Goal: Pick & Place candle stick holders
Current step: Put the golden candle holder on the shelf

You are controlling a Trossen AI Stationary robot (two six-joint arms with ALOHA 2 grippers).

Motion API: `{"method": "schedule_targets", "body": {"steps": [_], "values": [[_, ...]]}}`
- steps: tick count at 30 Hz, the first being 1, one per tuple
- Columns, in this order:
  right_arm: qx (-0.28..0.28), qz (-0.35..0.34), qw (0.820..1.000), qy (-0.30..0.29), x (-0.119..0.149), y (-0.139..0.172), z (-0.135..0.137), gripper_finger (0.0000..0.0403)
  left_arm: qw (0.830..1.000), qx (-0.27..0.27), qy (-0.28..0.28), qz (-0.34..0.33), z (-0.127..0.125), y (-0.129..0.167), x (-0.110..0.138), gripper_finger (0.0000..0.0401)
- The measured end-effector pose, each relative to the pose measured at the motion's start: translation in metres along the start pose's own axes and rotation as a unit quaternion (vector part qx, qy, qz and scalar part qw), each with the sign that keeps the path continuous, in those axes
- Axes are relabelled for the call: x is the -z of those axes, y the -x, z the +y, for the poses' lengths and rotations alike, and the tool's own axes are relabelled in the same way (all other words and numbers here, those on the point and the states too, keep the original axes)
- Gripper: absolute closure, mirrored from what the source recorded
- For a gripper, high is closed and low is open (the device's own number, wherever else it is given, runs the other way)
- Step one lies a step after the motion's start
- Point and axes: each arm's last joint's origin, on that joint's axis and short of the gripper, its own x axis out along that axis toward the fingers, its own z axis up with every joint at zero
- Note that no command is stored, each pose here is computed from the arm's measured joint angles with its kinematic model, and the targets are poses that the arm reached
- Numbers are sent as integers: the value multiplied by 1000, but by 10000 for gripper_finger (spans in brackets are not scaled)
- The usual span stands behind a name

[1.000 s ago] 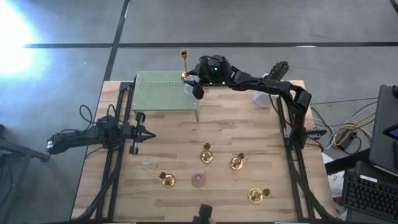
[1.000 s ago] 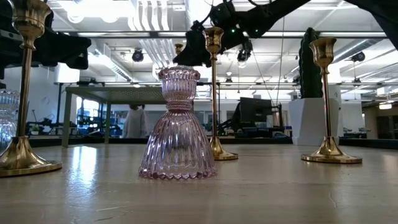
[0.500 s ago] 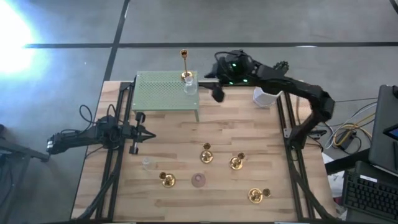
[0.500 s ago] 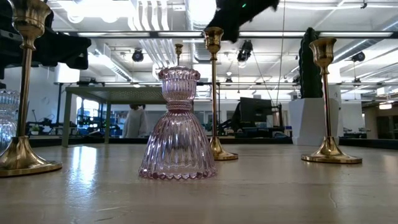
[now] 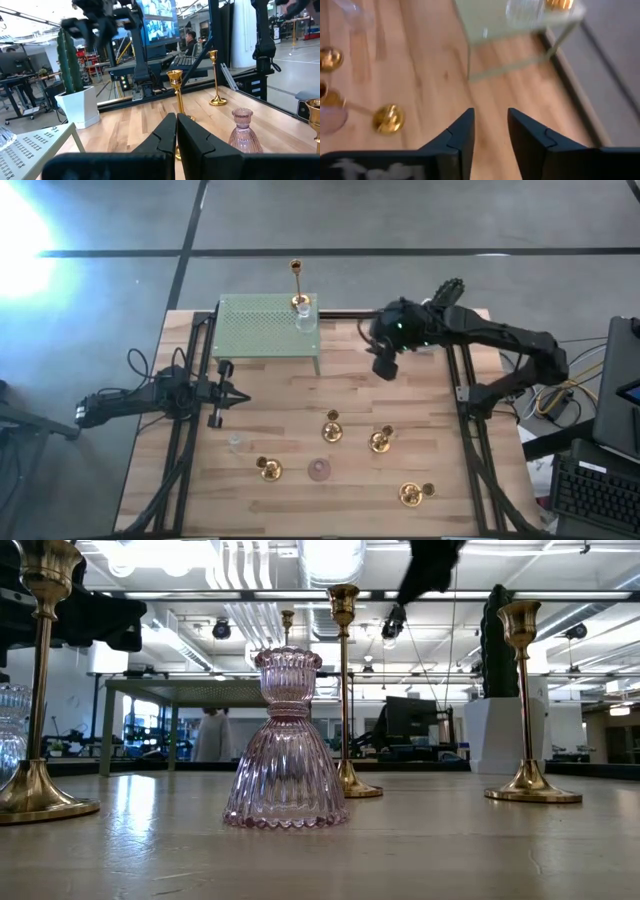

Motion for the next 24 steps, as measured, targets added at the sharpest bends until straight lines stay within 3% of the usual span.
{"method": "schedule_targets", "body": {"steps": [3,12,24], "values": [[-8,31,999,-28,20,4,8,322,1000,0,0,0,0,0,0,382],[-39,13,997,-59,58,29,42,388,1000,0,0,0,0,0,0,382],[-19,-35,998,-43,98,53,79,394,1000,0,0,0,0,0,0,382]]}}
